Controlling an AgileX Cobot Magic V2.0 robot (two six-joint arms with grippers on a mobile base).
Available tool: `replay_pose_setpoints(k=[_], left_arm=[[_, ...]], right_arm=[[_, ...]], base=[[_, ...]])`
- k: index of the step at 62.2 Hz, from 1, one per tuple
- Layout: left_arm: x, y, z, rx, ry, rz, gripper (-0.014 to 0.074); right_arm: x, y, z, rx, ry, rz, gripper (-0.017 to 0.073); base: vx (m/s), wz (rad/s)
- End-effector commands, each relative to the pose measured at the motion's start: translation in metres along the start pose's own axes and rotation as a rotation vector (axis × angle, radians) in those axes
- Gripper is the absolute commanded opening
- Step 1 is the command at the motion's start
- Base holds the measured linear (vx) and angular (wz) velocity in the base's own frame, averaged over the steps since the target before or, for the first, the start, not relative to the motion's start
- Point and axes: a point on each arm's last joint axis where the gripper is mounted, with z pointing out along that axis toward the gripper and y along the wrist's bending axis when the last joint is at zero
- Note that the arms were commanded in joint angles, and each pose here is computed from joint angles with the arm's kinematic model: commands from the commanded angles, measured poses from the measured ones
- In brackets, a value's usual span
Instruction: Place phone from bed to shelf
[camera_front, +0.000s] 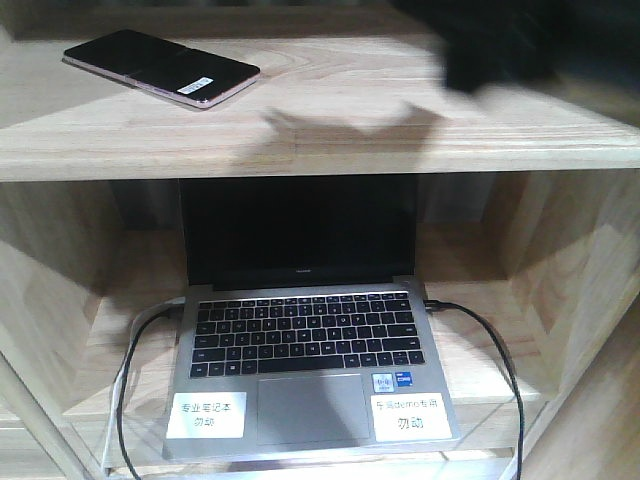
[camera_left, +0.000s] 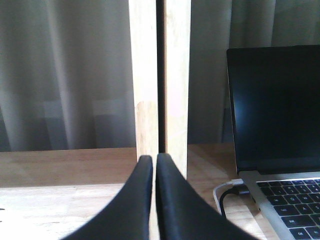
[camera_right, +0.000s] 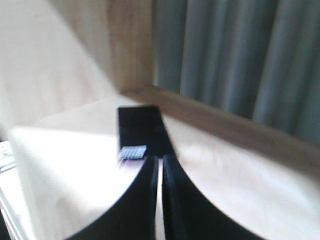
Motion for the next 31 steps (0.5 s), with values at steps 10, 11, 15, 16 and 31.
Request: replay_pose_setpoints(k=[10, 11, 15, 16, 31], left_arm=[[-0.015, 0.001, -0.002, -0.006, -0.104, -0.018, 0.0001], [-0.015, 0.001, -0.002, -0.006, -0.104, -0.018, 0.0001], [-0.015, 0.001, -0.002, -0.006, -0.104, -0.018, 0.0001], [-0.015, 0.001, -0.002, -0.006, -0.104, -0.018, 0.0001], [-0.015, 0.001, -0.002, -0.006, -0.104, -0.018, 0.0001]], right_arm=[[0.012, 0.014, -0.064, 0.078, -0.154, 0.007, -0.0005], [0.014, 0.015, -0.067, 0.079, -0.156, 0.010, -0.0005], [0.028, 0.019, -0.078, 0.077, -0.152, 0.029, -0.0005], [0.030, 0.020, -0.080, 0.078, -0.153, 0.031, -0.0005], [0.082, 0.034, -0.115, 0.074, -0.150, 0.079, -0.0005]], base=[[0.00, 0.00], [0.00, 0.00], [0.00, 0.00], [0.00, 0.00], [0.00, 0.00]])
